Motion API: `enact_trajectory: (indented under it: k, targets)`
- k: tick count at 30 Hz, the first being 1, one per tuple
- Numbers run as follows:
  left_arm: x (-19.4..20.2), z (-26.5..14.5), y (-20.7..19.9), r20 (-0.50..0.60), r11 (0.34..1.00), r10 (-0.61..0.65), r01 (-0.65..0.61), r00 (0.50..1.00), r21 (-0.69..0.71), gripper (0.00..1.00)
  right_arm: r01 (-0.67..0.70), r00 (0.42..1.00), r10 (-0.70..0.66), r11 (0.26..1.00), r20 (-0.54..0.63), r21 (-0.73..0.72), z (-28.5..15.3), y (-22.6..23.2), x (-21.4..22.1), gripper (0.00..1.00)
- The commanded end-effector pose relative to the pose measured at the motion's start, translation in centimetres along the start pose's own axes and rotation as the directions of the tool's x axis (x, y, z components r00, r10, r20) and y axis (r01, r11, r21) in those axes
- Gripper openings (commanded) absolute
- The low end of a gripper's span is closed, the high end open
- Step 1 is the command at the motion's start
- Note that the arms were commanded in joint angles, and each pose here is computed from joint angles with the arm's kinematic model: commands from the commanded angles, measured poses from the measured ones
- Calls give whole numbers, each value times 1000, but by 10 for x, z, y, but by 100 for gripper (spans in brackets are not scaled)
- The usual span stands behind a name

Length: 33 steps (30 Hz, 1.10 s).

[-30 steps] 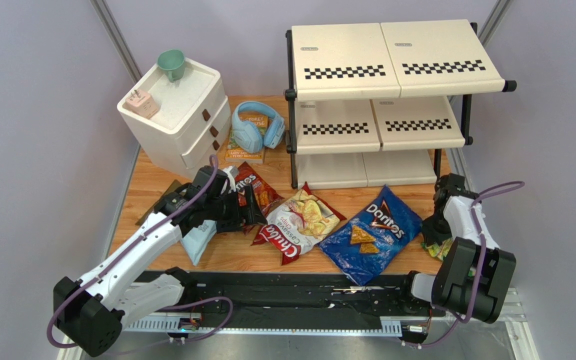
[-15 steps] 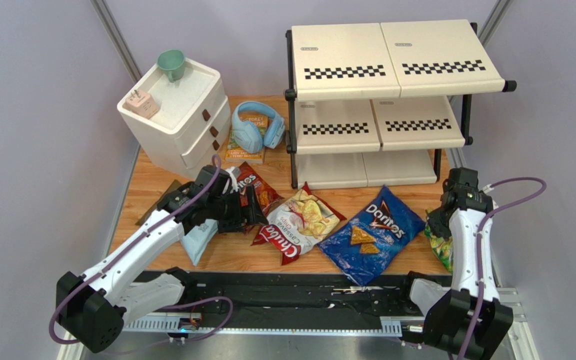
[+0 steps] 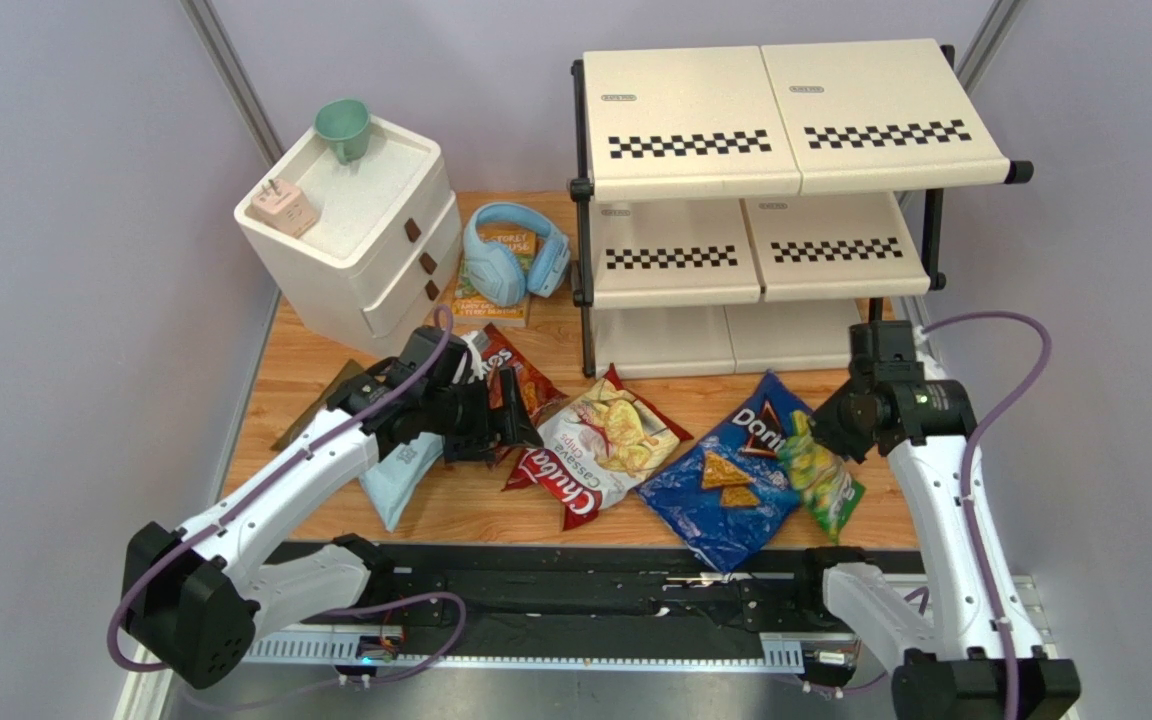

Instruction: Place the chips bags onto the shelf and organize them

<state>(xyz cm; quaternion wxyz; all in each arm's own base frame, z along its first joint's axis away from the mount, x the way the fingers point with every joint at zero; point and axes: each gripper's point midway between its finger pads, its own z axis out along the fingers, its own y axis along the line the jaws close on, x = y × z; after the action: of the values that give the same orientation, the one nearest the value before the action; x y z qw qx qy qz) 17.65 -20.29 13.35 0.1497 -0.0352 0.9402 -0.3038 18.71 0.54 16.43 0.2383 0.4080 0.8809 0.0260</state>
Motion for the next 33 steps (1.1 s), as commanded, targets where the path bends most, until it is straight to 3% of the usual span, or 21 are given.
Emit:
enact_trajectory:
  k: [1, 7, 8, 9, 10, 12, 14, 19, 33]
  targets:
    - [-17, -7, -25, 40, 994, 70, -73, 997, 78, 92, 150, 989, -147, 978, 32, -142, -29, 45, 14, 0]
    - [-17, -5, -38, 23, 988, 120, -121, 993, 100, 92, 262, 965, -263, 950, 18, -170, -40, 65, 31, 1]
    - [-19, -5, -42, 20, 985, 136, -137, 991, 104, 92, 261, 965, -259, 956, 30, -132, -36, 58, 28, 5]
    - [-17, -4, -45, 17, 983, 152, -153, 988, 103, 93, 249, 968, -247, 964, 35, -92, -30, 50, 28, 31]
    - [-18, -4, -49, 16, 981, 160, -161, 987, 104, 93, 238, 971, -236, 970, 48, -53, -27, 41, 26, 45]
    - [-16, -3, -52, 9, 979, 174, -174, 985, 105, 93, 222, 973, -222, 975, 62, 12, -20, 26, 21, 67]
    - [-13, -2, -52, 0, 979, 177, -176, 984, 103, 93, 180, 983, -182, 980, 21, 80, -8, 6, 23, 73]
    - [-5, 2, -42, -19, 982, 169, -167, 985, 87, 93, 97, 994, -87, 977, -58, 188, 21, -28, 33, 75]
    - [-2, 1, -34, -19, 981, 182, -180, 983, 70, 93, 100, 987, -63, 958, -145, 267, 74, -27, 40, 70]
